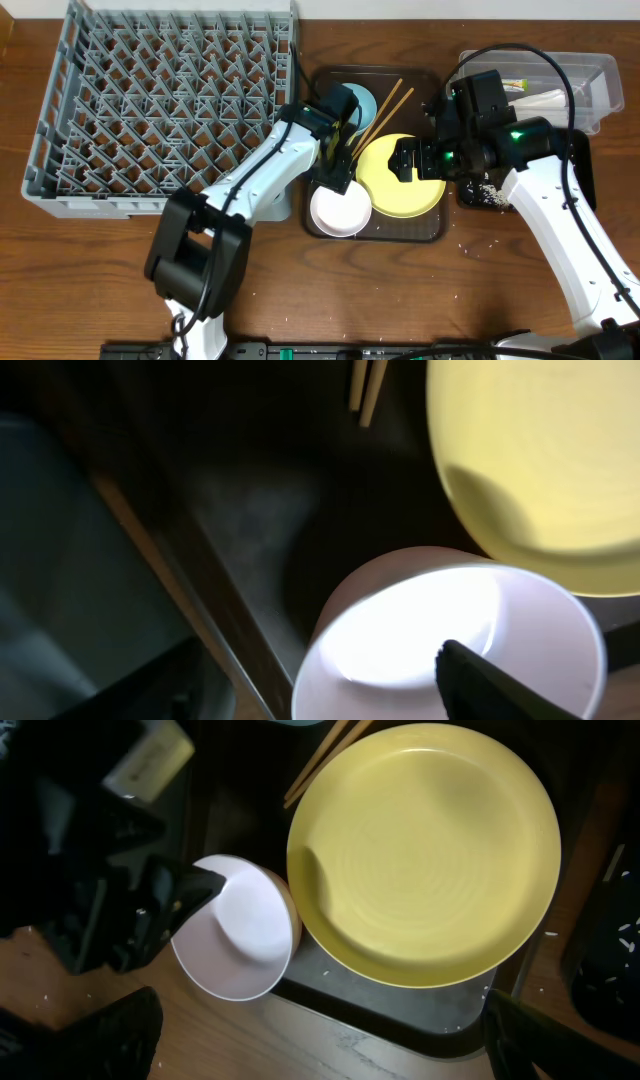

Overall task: Sort waste into correct bins and load items into the dishwasher
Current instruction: 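Lift white bowl with left gripper and carry toward rack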

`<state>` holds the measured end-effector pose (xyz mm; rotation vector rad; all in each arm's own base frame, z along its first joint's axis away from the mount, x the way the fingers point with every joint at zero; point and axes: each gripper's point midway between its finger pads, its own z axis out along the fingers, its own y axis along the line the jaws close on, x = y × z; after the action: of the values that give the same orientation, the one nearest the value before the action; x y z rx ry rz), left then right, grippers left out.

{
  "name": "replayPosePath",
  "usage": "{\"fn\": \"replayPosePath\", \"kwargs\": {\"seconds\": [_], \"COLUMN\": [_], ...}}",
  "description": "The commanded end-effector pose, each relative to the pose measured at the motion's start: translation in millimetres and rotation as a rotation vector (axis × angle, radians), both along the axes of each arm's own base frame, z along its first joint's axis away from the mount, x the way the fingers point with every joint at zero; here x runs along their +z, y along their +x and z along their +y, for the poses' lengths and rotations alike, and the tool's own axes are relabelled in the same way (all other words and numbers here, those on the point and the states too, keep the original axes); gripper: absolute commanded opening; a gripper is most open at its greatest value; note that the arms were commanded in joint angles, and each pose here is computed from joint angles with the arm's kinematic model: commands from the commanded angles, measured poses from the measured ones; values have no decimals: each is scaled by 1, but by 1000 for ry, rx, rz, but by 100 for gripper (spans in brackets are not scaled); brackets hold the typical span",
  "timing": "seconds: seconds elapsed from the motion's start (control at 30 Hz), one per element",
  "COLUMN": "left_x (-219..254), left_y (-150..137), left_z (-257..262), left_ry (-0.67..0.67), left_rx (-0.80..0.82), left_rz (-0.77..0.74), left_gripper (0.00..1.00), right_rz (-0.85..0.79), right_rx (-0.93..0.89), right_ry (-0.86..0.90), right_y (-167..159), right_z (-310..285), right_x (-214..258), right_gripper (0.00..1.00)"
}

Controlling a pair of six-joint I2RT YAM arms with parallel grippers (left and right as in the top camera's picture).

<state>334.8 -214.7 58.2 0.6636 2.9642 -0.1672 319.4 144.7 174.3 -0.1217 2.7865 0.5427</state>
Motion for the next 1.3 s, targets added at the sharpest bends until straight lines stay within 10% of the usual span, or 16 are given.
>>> {"fn": "replayPosePath", "kwargs": {"seconds": [0.0, 0.77, 1.27], "left_x": [-21, -40, -32], "left_y": [-6, -23, -31], "left_z": [2, 6, 11], "left_ry": [20, 20, 31], "left_rx": [-11, 44, 111], "left_rz": [60, 125, 151], "left_gripper": [69, 50, 8], "right_rz": [2, 2, 2], "right_rx": [-17, -17, -17], "right_ry": [-3, -3, -3], "right_y": [1, 1, 1], "right_z": [-3, -3, -3], "right_x": [-1, -1, -1], "right_gripper": [99, 99, 99]}}
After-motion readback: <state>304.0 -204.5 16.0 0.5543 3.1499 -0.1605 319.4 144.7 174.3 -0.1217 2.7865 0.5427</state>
